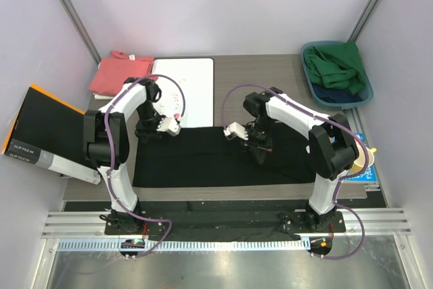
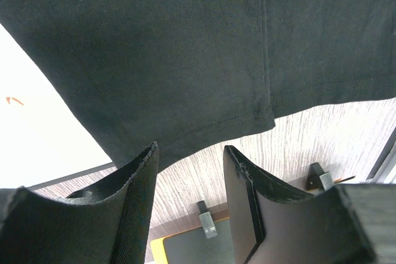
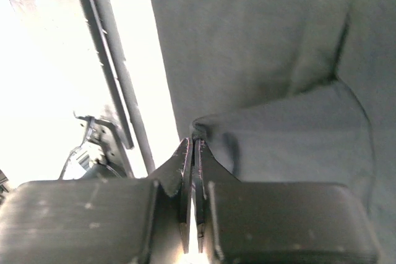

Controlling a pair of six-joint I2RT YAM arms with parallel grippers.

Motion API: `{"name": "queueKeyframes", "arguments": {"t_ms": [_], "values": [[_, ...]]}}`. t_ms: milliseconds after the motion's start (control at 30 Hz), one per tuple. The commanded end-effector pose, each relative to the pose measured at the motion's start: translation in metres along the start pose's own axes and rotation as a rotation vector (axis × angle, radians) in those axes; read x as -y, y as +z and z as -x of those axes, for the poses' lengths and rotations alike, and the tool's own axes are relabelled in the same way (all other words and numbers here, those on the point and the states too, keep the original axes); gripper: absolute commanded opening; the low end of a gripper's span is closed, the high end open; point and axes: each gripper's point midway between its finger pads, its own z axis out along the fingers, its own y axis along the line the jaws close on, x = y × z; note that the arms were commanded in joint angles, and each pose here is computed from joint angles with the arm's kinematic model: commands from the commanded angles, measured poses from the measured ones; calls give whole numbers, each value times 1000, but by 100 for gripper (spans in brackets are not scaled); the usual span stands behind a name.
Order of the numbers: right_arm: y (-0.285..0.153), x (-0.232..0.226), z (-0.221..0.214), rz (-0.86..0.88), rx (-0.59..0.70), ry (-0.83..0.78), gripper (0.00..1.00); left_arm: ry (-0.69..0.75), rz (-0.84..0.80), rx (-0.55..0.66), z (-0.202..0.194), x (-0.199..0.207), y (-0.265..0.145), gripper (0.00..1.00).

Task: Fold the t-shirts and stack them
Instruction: Fold the other side of the tshirt into a rectangle, then rotate the tshirt 90 degrees

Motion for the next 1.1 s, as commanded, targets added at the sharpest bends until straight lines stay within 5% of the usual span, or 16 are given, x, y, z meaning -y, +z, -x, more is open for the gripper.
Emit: {"name": "queueKeyframes", "arguments": {"t_ms": [0, 133, 167, 233, 333, 700, 900, 1067], "values": [[-5, -29, 18, 10, 52, -10, 11, 50, -18, -15, 0, -3, -6, 47], [0, -38, 25, 23, 52, -17, 26, 64, -22, -22, 3, -4, -6, 47], [-1, -39, 25, 19, 55, -19, 40, 70, -22, -23, 4, -4, -7, 48], [-1, -40, 26, 14, 53, -19, 51, 78, -26, -26, 6, -4, -6, 48], [-8, -33, 24, -29, 39, -24, 54, 86, -22, -23, 9, -7, -6, 48], [-23, 53, -51, -319, -27, 198, 36, 73, 1, 14, 21, -11, -6, 48], [-13, 89, -85, -459, -120, 244, 3, 46, 69, 8, 20, -25, -7, 48], [-37, 122, -106, -537, -74, 392, 1, 22, 111, 29, 20, -31, -3, 47]]}}
